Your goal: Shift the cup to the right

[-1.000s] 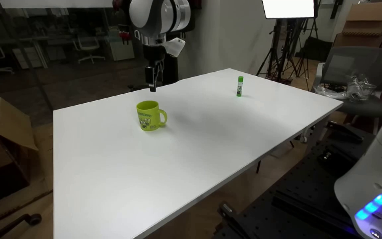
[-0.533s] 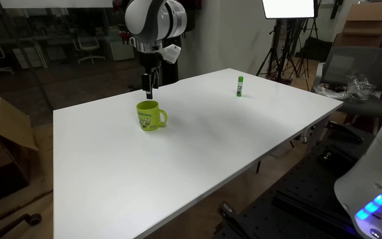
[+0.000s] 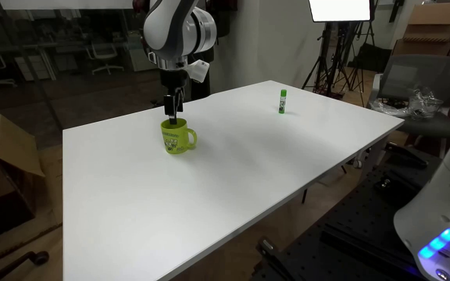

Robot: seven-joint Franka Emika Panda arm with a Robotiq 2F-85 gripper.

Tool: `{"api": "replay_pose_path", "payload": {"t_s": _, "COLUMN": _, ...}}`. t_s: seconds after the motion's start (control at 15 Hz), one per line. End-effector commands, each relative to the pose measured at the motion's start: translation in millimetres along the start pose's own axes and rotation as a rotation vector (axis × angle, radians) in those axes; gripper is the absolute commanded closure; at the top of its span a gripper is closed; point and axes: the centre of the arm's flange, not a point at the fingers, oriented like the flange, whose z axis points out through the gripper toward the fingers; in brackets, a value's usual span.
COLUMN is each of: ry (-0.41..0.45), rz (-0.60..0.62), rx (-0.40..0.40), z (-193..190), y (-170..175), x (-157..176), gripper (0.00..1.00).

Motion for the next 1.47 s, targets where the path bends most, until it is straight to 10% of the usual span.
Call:
{"api": "replay_pose_path", "payload": {"t_s": 0.0, "ry": 0.015, "rz": -0.003, "rx": -0.021, "z": 0, "y": 14, "x": -3, "gripper": 0.0}}
{"api": "replay_pose_path", "payload": {"t_s": 1.13, "ry": -0.006, "rz": -0.034, "rx": 0.024, "z": 46, "y": 55, "x": -7, "gripper": 0.0}}
{"api": "replay_pose_path", "payload": {"t_s": 1.2, "ry": -0.005, "rz": -0.037, "rx": 0.023, "z": 49, "y": 56, "x": -5, "gripper": 0.25}}
{"api": "replay_pose_path", "payload": {"t_s": 1.4, "ry": -0.002, "rz": -0.044, "rx": 0.017, "z": 54, "y": 59, "x": -1, "gripper": 0.4}}
